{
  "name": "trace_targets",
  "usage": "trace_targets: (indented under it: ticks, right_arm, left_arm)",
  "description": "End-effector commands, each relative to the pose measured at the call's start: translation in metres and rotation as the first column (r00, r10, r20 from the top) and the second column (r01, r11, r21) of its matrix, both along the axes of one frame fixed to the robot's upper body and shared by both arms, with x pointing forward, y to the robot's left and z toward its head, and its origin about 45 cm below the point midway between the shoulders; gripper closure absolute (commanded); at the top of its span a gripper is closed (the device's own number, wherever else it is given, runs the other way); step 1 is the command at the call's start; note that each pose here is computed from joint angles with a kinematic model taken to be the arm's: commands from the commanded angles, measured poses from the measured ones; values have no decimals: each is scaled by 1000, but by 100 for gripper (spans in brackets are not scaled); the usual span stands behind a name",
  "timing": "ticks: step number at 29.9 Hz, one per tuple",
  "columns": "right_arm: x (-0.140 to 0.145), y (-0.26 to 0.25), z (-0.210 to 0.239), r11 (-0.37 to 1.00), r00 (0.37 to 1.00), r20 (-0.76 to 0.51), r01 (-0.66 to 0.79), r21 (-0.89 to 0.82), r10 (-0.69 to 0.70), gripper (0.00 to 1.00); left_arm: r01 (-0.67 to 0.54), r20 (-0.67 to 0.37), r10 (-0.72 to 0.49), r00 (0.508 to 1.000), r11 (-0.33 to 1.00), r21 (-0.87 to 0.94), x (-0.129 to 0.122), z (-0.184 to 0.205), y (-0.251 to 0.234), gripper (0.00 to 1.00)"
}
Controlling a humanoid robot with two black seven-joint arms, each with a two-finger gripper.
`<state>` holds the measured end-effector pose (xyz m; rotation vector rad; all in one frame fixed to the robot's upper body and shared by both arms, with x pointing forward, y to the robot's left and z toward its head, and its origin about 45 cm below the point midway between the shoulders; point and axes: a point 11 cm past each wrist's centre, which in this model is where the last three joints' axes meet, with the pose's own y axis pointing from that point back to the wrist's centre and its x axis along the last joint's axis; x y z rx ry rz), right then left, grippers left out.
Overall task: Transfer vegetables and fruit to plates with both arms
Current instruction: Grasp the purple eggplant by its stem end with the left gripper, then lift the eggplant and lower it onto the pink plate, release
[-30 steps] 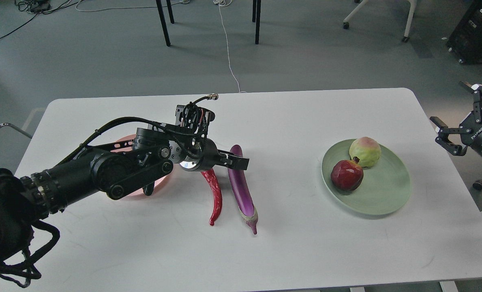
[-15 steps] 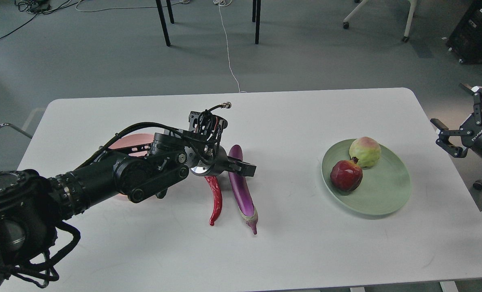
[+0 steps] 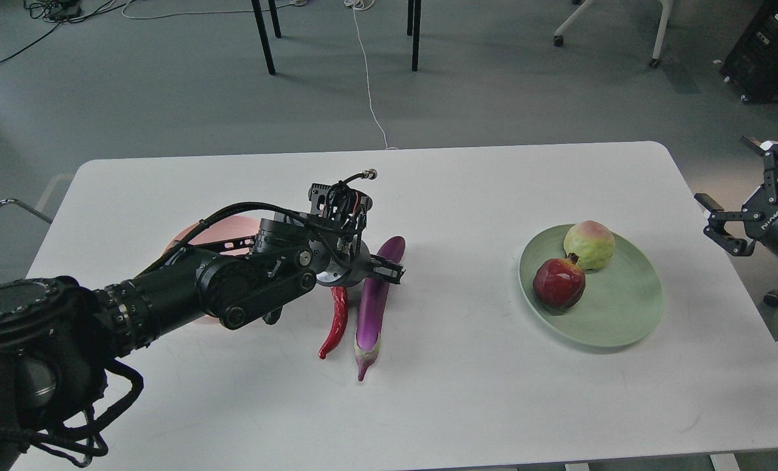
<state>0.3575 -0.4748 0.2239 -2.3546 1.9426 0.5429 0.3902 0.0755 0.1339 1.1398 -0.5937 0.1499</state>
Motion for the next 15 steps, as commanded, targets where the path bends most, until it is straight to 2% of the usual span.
trace_targets:
  ticks: [1, 5, 8, 15]
  right_arm:
    - [0, 0, 0, 1000, 1000, 0, -1, -1, 1, 1]
    - [0, 0, 0, 1000, 1000, -1, -1, -2, 1, 1]
    - [0, 0, 0, 1000, 1000, -2, -1, -2, 1, 1]
    - [0, -1, -1, 1000, 1000, -3, -1, -5, 1, 1]
  left_arm:
    - [-67, -66, 65, 996, 997, -34, -4, 2, -11, 80]
    - [-121, -131, 110, 985, 989, -82, -5, 11, -19, 80]
    - [-138, -143, 121, 982, 983, -121, 1, 26, -20, 80]
    - [-199, -10, 199, 980, 973, -120, 48, 78, 52, 80]
